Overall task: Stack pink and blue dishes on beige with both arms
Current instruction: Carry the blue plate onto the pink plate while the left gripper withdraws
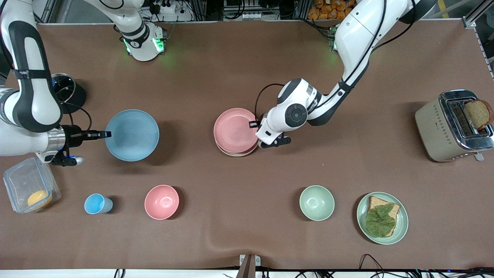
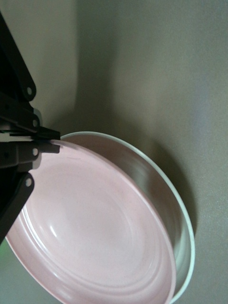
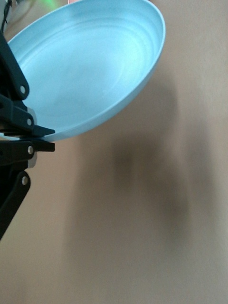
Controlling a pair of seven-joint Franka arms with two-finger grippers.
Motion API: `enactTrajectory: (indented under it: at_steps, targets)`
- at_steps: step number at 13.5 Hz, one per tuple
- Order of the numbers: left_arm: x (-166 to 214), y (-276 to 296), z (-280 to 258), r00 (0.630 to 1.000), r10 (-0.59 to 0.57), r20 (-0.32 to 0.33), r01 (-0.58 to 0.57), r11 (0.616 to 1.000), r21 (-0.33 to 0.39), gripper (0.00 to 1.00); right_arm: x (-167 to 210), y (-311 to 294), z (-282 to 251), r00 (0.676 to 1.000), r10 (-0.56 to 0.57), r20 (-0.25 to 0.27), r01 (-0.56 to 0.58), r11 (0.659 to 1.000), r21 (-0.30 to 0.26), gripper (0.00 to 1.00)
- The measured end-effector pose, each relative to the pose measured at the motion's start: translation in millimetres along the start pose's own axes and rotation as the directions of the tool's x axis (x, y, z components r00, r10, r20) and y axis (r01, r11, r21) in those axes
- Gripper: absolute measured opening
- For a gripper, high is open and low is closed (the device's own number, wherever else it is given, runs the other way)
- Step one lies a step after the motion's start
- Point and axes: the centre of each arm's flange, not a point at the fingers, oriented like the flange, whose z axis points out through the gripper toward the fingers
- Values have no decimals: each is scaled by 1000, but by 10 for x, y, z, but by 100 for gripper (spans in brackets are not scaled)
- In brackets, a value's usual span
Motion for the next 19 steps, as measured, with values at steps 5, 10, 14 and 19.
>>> enactTrajectory:
  at_steps: [5, 10, 14, 19]
  targets:
    - [57, -45, 107, 1000, -12, 13, 12, 1000, 6, 5, 21, -814, 287, 996, 67, 55, -69, 997, 42, 5]
    - [168, 36, -72, 1000, -9, -21, 9, 1000, -25, 41, 3, -1158, 426, 993, 86, 75, -89, 996, 26, 5]
    - [348, -44, -1256, 986, 19, -164, -21, 1000, -10, 84, 7, -1166, 447, 993, 91, 80, -94, 995, 33, 5]
    - [-3, -715, -3240, 926, 22, -376, 39, 987, 155, 100, -23, -1623, 666, 985, 119, 124, -133, 985, 111, 5]
